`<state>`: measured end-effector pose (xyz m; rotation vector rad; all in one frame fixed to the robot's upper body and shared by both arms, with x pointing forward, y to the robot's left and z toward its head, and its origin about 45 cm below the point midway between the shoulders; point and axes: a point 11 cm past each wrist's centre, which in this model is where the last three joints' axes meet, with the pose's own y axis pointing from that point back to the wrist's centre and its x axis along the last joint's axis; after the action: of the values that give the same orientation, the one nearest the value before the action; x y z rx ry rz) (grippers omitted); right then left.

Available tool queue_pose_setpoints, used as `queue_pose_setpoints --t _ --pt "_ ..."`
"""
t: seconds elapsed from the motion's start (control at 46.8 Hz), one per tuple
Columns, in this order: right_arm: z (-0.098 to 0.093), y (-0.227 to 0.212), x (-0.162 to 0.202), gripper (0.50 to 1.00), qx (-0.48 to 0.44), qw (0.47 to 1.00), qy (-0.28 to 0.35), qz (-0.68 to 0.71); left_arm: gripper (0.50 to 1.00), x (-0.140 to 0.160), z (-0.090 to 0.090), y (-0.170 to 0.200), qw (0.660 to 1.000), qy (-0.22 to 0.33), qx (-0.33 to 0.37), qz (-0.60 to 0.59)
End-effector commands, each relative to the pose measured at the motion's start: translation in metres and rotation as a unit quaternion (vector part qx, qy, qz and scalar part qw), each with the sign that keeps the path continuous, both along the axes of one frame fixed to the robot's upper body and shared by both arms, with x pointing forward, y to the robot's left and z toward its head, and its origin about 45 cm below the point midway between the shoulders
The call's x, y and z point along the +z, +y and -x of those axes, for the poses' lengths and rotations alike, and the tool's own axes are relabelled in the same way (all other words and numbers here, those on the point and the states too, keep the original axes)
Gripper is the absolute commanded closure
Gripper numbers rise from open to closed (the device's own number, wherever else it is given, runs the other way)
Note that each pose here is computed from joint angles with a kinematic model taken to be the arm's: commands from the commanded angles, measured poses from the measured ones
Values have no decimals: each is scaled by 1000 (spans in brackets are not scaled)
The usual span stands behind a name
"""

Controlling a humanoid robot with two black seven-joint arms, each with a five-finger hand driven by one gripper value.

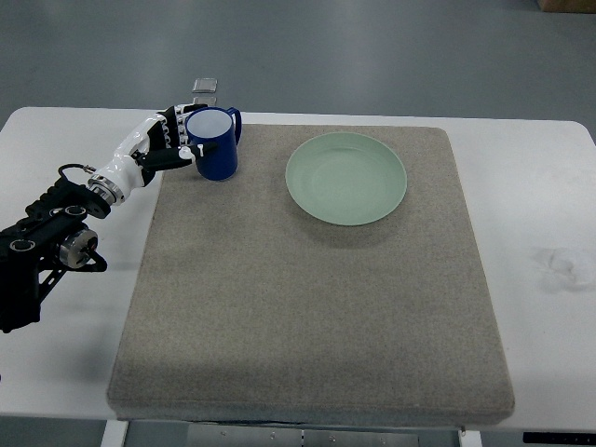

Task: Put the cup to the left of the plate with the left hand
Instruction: 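Carry the mug with the left hand past the plate and set it down beside it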

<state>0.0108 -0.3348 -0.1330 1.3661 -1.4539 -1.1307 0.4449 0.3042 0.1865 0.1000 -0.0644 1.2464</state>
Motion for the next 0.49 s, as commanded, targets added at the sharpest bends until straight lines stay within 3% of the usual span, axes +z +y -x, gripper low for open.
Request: queue_pose_setpoints --t 0.0,0.085,0.128,0.47 --pt "0 0 0 568 0 1000 0 0 624 1 0 -2 1000 -1 0 2" --pt "0 0 0 568 0 1000 0 0 607 1 0 -2 1000 -1 -1 2" --pt "0 0 0 568 0 1000 0 0 568 1 0 -2 1000 -1 0 3" --pt "0 0 0 568 0 1000 0 0 506 4 -1 -2 1000 -4 1 9"
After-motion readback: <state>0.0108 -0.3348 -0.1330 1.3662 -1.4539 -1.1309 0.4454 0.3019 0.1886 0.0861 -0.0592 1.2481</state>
